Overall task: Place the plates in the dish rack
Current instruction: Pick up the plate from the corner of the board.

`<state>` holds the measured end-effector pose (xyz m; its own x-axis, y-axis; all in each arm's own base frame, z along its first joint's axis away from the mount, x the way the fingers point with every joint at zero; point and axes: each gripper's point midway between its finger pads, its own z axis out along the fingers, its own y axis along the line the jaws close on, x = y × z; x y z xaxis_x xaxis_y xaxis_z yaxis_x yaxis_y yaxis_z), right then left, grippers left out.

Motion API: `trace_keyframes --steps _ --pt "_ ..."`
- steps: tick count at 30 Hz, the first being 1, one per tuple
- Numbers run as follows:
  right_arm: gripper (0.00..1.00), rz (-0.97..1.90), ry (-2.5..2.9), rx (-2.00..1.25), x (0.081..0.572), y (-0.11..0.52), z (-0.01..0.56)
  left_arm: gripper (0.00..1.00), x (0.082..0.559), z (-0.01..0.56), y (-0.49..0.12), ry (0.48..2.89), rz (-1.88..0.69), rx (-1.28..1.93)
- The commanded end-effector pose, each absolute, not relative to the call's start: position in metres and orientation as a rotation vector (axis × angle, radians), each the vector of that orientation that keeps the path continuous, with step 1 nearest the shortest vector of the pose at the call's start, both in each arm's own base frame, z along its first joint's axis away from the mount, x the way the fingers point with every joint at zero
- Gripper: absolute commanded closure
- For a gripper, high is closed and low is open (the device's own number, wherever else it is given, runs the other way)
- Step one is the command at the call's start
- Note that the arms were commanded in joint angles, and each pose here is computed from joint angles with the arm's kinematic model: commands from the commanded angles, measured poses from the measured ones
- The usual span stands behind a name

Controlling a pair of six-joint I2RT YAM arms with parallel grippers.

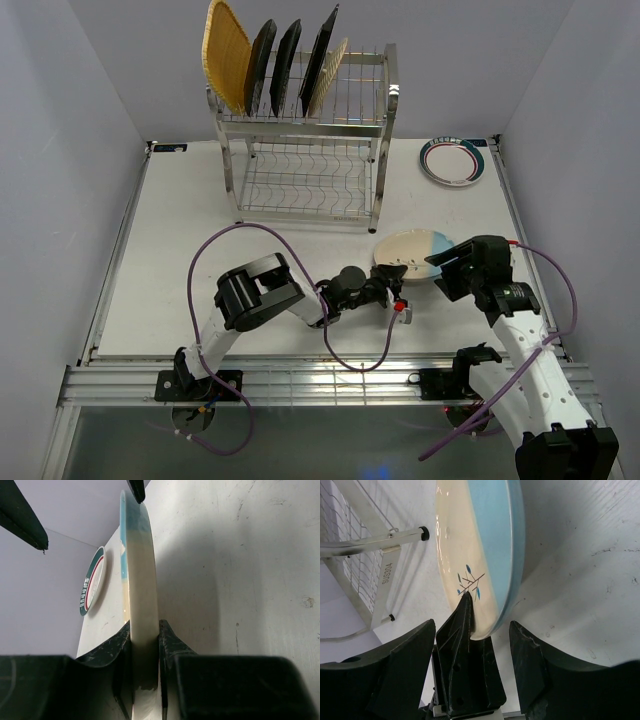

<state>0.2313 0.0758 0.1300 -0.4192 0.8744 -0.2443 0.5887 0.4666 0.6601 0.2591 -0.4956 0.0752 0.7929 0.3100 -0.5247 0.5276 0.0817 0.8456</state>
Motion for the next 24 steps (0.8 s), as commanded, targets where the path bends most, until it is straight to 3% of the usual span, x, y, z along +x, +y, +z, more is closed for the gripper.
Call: trace_keyframes --steps 1,24 --pt "0.33 0.662 2.133 1.193 0.231 0.075 0.131 1.0 0.267 0.13 -0.505 0.668 -0.176 1.375" --pt "0.36 0.679 2.02 1.203 0.245 0.069 0.116 1.0 0.253 0.16 -0.495 0.751 -0.313 1.301"
